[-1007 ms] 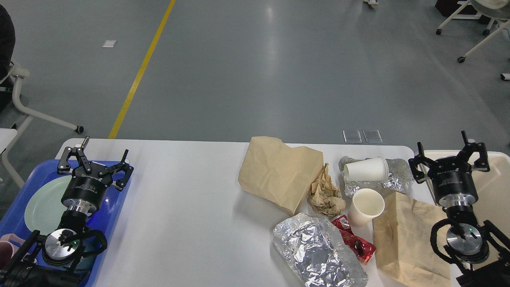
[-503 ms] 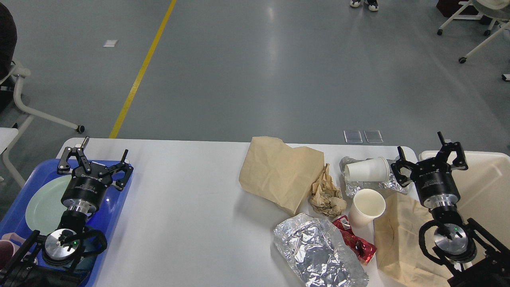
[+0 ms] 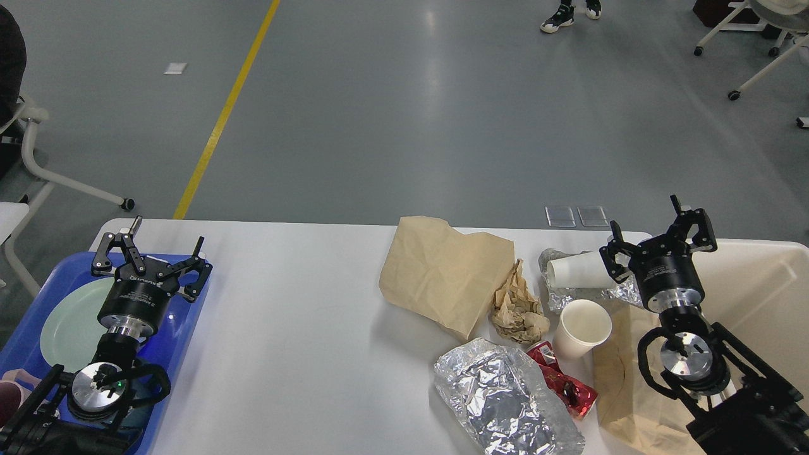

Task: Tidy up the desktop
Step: 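Raise the right gripper up and over the paper cups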

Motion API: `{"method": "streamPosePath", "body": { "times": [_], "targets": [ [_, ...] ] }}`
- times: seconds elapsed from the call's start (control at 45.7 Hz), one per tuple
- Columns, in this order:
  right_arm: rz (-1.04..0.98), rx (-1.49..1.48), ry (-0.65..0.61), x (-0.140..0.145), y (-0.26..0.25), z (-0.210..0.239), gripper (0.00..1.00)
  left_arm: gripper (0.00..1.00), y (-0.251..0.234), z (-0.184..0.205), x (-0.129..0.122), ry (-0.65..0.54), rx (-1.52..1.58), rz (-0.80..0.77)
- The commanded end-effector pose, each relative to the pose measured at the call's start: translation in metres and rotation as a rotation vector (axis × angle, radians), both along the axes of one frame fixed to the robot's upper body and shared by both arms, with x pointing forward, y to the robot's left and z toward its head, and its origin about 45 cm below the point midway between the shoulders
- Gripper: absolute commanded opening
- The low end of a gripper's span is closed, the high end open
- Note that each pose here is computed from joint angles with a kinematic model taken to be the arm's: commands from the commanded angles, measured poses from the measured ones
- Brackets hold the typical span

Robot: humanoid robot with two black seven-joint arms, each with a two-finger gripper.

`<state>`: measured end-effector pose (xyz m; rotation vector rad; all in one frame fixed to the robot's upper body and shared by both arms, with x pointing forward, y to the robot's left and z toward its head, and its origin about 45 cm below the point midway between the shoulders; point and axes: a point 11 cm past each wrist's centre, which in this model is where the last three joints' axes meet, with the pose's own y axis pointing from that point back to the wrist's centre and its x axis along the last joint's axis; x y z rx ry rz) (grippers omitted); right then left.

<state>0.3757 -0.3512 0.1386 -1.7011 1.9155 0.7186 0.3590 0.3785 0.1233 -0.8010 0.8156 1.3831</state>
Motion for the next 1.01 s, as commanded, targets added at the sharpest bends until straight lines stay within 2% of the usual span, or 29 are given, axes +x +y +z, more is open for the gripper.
{"method": "streamPosePath", "body": {
  "times": [0.0,0.197,0.394,0.635,0.766,0.985],
  "targets": [
    [0.017,-0.03,0.009,0.006,0.004,0.002,1.0,0.97,0.0,0.0,0.0,0.0,0.0,0.0],
    [0.112,-0.106,0.052,0.005,0.023,-0.005,1.0,0.97,0.0,0.0,0.0,0.0,0.0,0.0],
    [0.289,-0.431,0.07,0.017,-0.008,0.023,1.0,0.97,0.0,0.0,0.0,0.0,0.0,0.0],
    [0.651,-0.949,0.165,0.037,0.001,0.046,1.0,0.97,0.0,0.0,0.0,0.0,0.001,-0.001],
    [0.83,-1.268,0.22,0.05,-0.007,0.081,1.0,0.97,0.0,0.0,0.0,-0.001,0.001,-0.001],
    [1.276,-1.401,0.331,0.055,0.03,0.132,1.0,0.97,0.0,0.0,0.0,-0.001,0.001,-0.001]
  ]
}}
